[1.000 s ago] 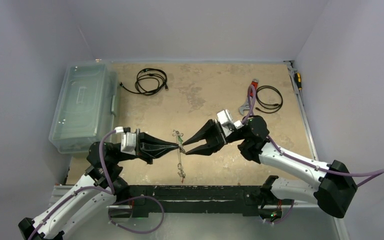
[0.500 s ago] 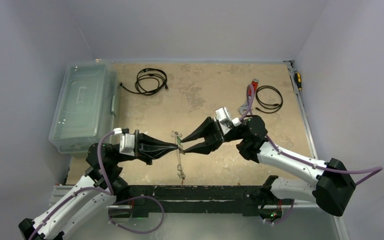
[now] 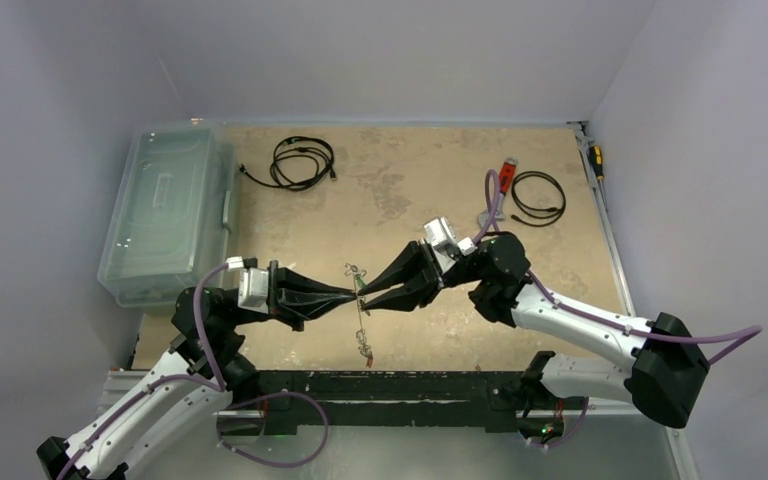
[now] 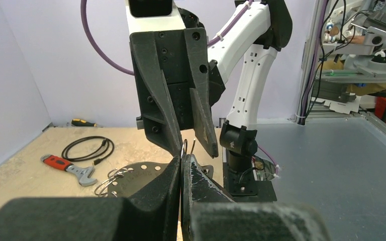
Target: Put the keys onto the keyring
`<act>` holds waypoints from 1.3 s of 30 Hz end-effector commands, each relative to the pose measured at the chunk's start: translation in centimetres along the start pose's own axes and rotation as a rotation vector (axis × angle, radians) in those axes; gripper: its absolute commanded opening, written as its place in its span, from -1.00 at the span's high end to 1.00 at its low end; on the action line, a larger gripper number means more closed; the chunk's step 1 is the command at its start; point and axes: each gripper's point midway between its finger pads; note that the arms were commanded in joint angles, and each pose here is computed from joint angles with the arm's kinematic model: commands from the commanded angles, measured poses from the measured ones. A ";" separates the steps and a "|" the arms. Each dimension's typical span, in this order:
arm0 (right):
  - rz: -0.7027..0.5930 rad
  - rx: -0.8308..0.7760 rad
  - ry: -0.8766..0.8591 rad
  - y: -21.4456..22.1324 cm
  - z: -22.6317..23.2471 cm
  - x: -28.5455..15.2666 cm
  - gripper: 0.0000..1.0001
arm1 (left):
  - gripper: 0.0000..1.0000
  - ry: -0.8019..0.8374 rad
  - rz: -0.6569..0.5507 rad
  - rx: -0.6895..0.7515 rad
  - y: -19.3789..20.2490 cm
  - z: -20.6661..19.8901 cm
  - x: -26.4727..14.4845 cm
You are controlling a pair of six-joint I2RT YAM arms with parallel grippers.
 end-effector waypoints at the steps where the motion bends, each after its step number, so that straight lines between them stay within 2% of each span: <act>1: -0.030 -0.047 -0.018 -1.8 -0.1 0.8 0.44 | 1.00 0.022 -0.052 0.041 -1.6 -0.7 0.1; 6: -0.023 -0.048 -0.009 -1.6 -0.3 0.9 0.45 | 1.00 0.025 -0.054 0.043 -1.7 -0.8 0.1; 12: -0.015 -0.042 0.007 -1.3 -0.8 1.0 0.36 | 1.00 0.032 -0.056 0.044 -1.7 -0.9 0.1; 18: -0.002 -0.040 0.025 -1.0 -1.4 1.1 0.42 | 1.00 0.035 -0.054 0.041 -1.7 -1.0 0.1; 27: -0.005 -0.045 0.022 -1.2 -1.4 1.2 0.71 | 1.00 0.036 -0.054 0.041 -1.7 -1.0 0.2; 31: -0.007 -0.049 0.025 -1.3 -1.4 1.2 0.98 | 1.00 0.037 -0.053 0.040 -1.7 -0.9 0.2; 36: 0.028 -0.083 0.085 -1.3 -2.4 0.9 1.00 | 1.00 0.025 -0.023 0.031 -1.2 -0.6 0.3; 37: 0.044 -0.091 0.098 -1.3 -2.6 0.9 1.00 | 0.96 0.020 -0.010 0.032 -1.0 -0.4 0.3; 39: 0.067 -0.095 0.118 -1.2 -3.0 0.7 1.00 | 0.70 0.007 0.011 0.035 -1.1 -0.2 0.4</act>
Point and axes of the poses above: each gripper's point midway between its finger pads, its own x axis out along the fingers, its own z axis along the line the jaws close on, y = z × x, and after that the axes turned 13 degrees about -x, right-handed
